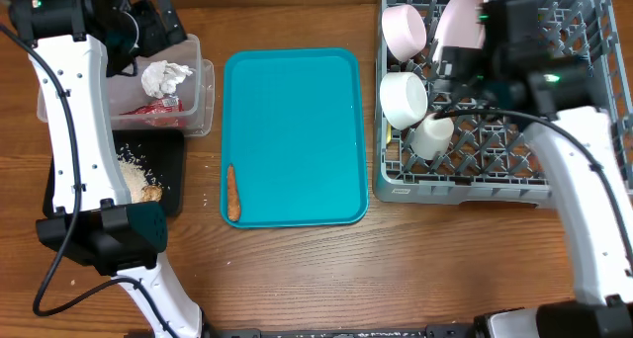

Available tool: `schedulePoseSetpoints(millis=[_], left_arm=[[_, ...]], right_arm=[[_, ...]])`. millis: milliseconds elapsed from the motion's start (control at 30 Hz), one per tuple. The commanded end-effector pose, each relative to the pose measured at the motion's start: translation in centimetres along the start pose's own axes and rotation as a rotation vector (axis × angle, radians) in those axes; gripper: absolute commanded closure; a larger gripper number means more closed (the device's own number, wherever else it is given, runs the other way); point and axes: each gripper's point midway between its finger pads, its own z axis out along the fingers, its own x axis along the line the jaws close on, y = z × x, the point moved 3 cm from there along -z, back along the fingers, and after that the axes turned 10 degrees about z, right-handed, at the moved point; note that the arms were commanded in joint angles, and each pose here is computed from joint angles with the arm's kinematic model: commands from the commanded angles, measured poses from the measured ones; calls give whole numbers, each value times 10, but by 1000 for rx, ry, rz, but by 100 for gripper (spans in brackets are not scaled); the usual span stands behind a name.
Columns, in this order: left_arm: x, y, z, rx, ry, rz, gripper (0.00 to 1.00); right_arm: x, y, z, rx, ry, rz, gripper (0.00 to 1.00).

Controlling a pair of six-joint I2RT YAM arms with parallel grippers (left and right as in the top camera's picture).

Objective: Sort waste into correct bins and load items into the dishwasher
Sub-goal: 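Reach the left gripper to the carrot on the teal tray and grasp it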

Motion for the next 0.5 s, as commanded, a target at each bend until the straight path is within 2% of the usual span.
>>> schedulePoseSetpoints(millis=[0,67,133,167,333,467], left_arm=[[-23,-17,1,85,-97,-14,10],[-26,-38,4,172,-30,-2,21],[-25,-60,5,249,144,-4,24],[-37,-69,9,273,157,62,28],[-93,-119,31,396,178,150,25],[-107,-158,49,502,240,185,25]], right_arm=[[-11,7,-24,-25,78,75,0],[-23,12,-24,-33,58,103,0],[-33,14,-23,-31,48,127,0],[-36,15,-22,-28,53,137,0],[-46,17,-21,-22,46,163,0],[-48,13,-21,-4,37,163,0]])
